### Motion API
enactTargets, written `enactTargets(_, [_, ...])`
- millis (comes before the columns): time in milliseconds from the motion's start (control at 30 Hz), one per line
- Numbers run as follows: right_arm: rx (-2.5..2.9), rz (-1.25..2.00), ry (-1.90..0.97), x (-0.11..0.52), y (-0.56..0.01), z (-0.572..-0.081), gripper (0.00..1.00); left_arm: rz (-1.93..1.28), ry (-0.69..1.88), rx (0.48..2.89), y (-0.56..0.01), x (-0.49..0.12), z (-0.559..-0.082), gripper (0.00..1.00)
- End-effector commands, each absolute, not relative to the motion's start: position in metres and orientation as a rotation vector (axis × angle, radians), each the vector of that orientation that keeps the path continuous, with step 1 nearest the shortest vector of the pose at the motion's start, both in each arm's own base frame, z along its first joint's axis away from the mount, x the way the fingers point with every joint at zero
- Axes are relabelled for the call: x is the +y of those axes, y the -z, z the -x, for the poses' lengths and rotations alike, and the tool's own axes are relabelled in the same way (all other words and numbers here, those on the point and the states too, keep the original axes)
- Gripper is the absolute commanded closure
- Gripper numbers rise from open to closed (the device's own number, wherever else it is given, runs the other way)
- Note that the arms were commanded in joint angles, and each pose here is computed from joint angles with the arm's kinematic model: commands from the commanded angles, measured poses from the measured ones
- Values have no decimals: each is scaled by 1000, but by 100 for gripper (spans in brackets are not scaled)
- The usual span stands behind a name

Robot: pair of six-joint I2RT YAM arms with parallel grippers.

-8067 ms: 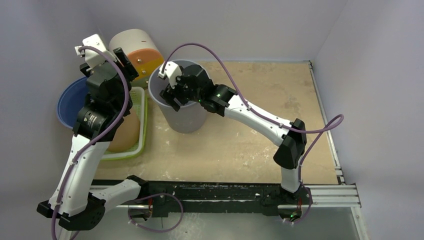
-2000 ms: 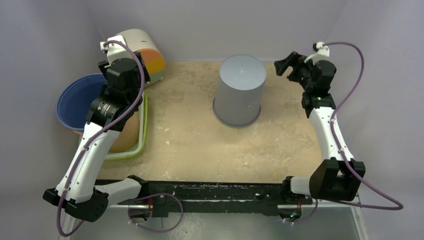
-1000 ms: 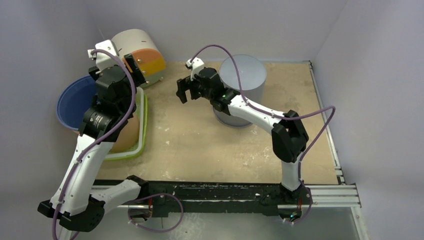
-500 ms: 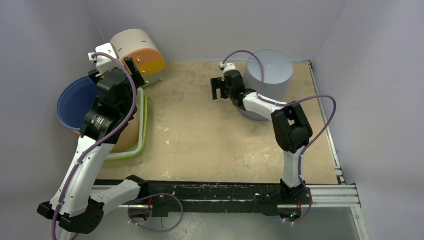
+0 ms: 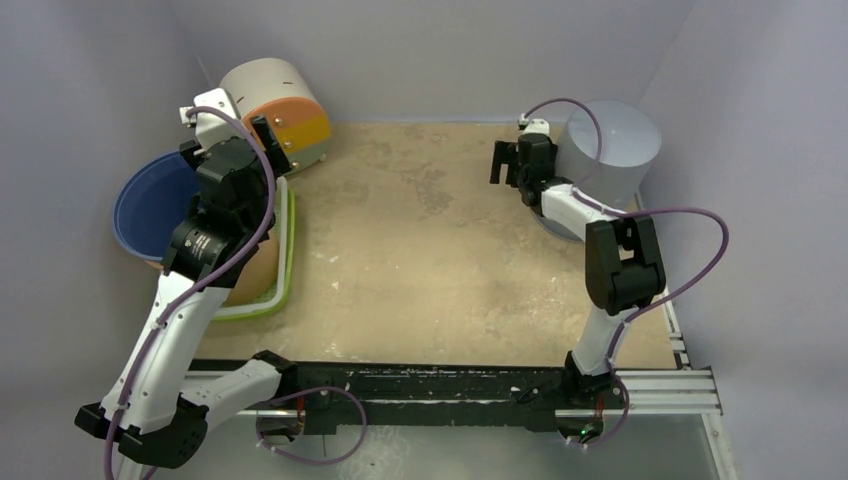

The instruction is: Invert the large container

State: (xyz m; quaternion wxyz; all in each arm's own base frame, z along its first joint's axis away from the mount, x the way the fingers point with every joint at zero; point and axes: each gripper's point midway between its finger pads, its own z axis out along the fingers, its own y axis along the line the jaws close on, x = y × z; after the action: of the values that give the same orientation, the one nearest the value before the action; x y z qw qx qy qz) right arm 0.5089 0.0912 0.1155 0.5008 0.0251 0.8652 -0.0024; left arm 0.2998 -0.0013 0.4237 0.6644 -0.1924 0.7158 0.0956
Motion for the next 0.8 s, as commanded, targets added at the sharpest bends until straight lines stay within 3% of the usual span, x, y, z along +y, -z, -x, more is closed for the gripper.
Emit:
enactTargets(0, [2023, -121, 85, 69, -139, -513, 0, 445, -217, 1600, -425, -1, -302, 29])
enactTargets(433, [2074, -310, 167, -5, -115, -503, 0, 430, -245, 1630, -416, 0, -302, 29])
enactTargets(600, [2069, -272, 160, -3, -123, -501, 0, 411, -263, 1652, -413, -2, -305, 29])
enactTargets(767, [2004, -157, 91, 30, -169, -498, 0, 403, -338, 1683, -409, 4, -305, 29])
